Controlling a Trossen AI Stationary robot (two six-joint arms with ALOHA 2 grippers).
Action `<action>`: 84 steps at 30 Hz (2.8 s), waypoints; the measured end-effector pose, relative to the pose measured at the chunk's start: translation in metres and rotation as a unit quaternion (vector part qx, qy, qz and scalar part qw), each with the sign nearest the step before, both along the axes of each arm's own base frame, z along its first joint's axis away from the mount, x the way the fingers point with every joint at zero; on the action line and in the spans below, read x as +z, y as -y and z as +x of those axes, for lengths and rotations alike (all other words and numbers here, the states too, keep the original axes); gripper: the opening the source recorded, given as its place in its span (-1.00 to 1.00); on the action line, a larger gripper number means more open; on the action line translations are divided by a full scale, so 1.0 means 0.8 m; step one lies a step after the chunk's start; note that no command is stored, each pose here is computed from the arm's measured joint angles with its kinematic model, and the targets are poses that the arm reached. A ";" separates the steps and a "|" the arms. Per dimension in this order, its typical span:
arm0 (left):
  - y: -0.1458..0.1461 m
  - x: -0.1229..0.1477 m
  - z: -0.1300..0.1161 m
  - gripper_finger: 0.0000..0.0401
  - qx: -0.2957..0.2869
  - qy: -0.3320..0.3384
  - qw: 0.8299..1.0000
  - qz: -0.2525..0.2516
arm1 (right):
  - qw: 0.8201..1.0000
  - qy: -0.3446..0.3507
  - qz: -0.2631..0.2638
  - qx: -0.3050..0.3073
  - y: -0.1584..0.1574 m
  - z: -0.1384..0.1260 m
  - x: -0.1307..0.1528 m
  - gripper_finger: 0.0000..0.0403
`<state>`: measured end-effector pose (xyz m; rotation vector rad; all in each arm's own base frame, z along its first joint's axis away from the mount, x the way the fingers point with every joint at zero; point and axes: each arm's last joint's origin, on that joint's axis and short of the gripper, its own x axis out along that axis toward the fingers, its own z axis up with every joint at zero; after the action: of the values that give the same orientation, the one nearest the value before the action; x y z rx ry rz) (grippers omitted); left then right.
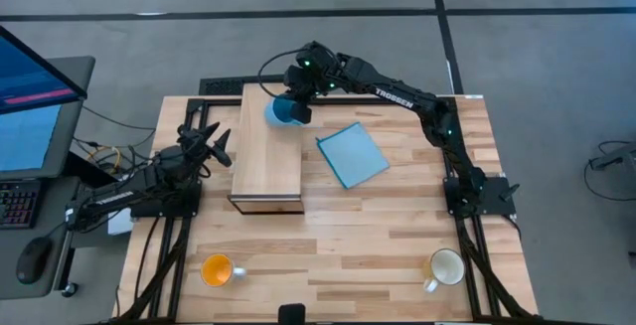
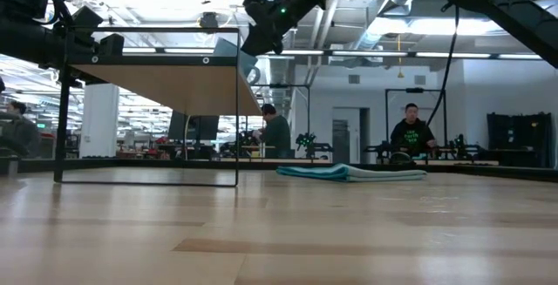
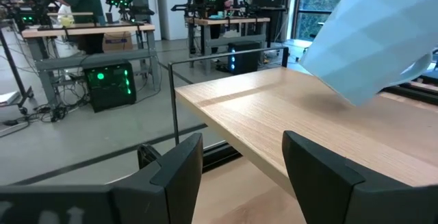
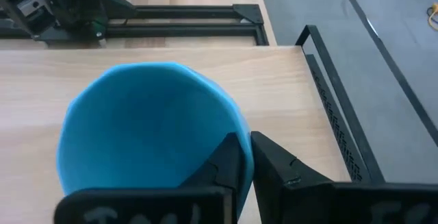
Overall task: Stack small to large cups/mugs on shelf
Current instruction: Put the blue mug on the shelf
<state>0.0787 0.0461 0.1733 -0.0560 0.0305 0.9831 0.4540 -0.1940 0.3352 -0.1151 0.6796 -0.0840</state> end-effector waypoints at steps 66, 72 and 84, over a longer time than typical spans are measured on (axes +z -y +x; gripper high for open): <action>0.000 0.000 0.000 -0.03 0.000 0.000 1.000 0.000 | 1.000 0.001 0.006 0.004 -0.009 0.000 0.005 -0.49; 0.000 0.000 0.000 -0.03 0.000 0.000 1.000 0.000 | 1.000 0.013 0.007 0.001 -0.010 0.003 0.007 -0.49; 0.000 0.000 0.000 -0.03 0.000 0.001 1.000 0.000 | 1.000 0.028 0.014 -0.002 -0.011 0.006 0.009 -0.49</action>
<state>0.0787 0.0462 0.1733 -0.0574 0.0297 0.9833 0.4588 -0.1854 0.3420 -0.0842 0.6248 -0.0807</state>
